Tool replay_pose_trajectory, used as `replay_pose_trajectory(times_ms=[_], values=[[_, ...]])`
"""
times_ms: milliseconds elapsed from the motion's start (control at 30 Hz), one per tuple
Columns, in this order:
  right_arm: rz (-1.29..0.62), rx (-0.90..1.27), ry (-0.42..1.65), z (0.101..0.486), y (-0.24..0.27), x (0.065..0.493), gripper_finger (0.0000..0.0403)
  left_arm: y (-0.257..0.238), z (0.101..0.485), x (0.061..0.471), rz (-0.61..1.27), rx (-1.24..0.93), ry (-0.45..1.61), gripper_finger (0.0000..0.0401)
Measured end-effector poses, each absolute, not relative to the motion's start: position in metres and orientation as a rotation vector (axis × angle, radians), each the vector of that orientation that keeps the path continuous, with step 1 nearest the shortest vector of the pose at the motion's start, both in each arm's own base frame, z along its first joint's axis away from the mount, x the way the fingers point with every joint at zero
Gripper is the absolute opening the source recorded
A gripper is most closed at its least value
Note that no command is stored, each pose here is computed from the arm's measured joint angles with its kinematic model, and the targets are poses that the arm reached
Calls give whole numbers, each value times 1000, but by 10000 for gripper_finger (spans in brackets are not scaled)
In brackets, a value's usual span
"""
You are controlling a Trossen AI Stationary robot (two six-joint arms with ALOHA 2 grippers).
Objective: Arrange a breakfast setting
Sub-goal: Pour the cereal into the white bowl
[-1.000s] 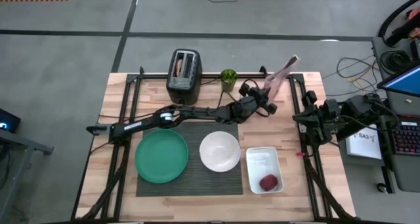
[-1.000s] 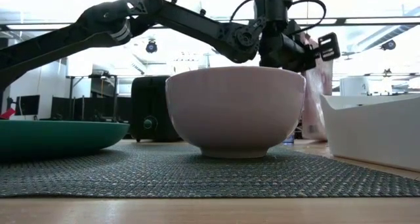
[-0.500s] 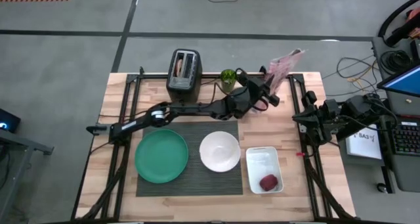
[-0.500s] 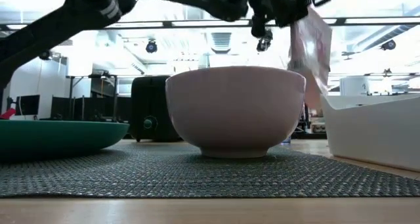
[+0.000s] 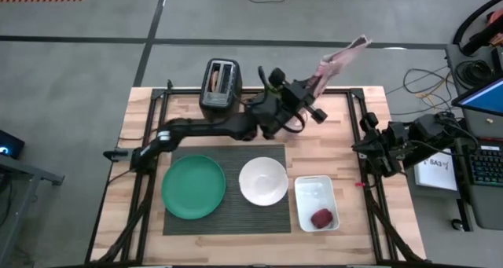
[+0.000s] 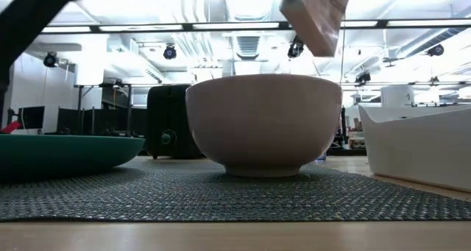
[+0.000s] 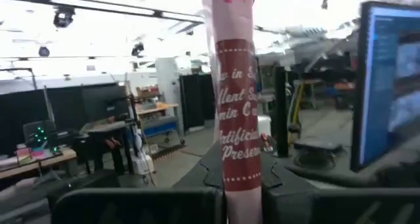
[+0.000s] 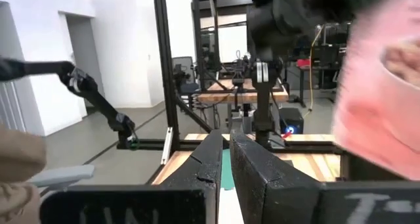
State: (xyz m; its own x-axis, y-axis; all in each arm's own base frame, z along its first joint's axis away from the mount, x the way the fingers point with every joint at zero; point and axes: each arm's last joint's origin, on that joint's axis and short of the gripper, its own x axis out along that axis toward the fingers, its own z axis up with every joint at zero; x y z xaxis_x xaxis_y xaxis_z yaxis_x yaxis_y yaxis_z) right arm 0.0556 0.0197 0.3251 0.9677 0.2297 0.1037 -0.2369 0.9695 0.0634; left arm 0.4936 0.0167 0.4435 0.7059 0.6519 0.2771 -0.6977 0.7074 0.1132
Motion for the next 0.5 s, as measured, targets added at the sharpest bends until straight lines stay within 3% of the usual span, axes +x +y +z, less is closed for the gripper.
replay_pose_trajectory(times_ms=[500], values=[[237, 85, -95, 325, 20, 56, 22, -19, 491, 424, 660, 189, 22, 0]])
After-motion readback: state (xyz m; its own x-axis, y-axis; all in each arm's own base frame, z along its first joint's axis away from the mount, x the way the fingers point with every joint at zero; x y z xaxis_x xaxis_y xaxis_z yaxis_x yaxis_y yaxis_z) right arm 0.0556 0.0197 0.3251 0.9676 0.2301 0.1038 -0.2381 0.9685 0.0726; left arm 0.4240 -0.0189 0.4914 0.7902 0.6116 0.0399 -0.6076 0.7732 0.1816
